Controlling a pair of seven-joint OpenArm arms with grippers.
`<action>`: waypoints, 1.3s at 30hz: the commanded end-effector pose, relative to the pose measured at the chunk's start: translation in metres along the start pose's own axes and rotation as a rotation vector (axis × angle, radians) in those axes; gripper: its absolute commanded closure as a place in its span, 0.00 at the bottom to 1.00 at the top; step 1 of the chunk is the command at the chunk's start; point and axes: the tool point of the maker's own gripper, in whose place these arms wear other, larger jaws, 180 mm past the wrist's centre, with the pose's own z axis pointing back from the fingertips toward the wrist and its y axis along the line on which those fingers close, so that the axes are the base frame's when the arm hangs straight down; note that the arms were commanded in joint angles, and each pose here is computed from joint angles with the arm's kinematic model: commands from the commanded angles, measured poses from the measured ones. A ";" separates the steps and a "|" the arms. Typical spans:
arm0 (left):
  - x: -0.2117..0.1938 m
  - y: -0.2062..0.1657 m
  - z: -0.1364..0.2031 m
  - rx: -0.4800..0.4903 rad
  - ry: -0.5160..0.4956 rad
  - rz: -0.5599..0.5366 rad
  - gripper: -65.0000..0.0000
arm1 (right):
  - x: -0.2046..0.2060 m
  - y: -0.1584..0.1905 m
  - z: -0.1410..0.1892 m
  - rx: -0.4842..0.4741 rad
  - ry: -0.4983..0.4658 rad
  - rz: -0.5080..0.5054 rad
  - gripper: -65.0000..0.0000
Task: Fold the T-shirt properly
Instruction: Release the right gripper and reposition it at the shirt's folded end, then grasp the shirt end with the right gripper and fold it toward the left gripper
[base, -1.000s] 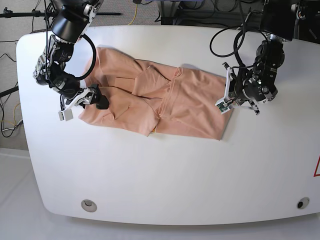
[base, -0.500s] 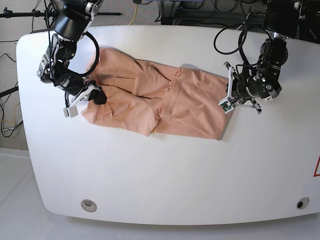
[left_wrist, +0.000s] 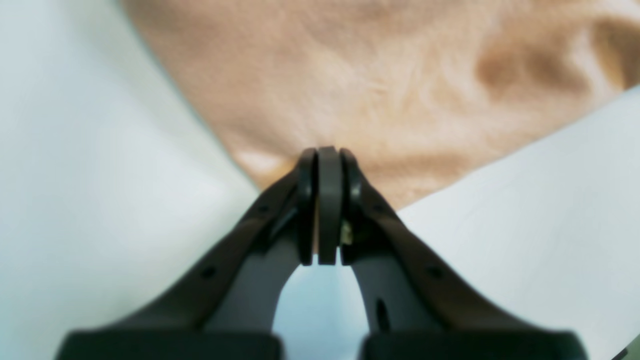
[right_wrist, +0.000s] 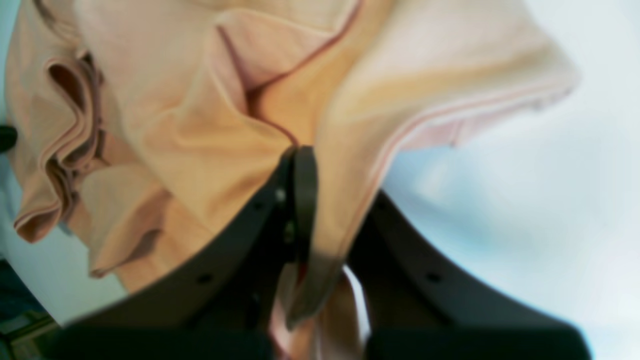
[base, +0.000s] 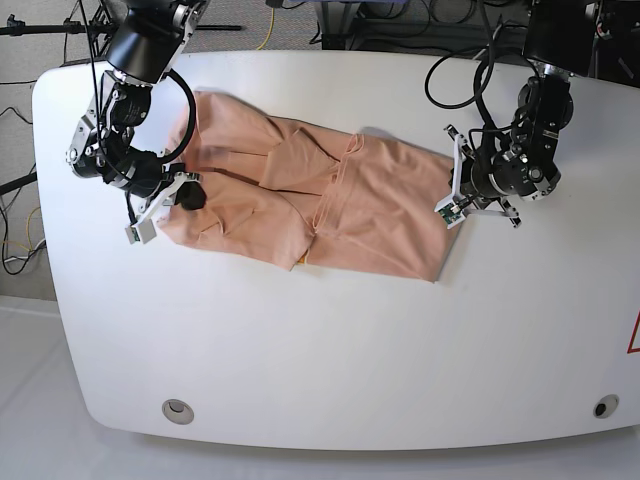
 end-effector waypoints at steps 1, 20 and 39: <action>-0.003 -0.009 -0.004 -0.026 0.021 -0.005 1.00 | 0.037 0.015 0.004 0.020 -0.082 0.053 1.00; 0.009 -0.024 -0.010 -0.057 -0.010 0.010 1.00 | 0.054 0.134 -0.042 0.242 -0.008 0.264 1.00; 0.006 -0.030 -0.011 -0.069 -0.005 0.014 1.00 | 0.064 0.250 -0.066 0.452 0.004 0.441 1.00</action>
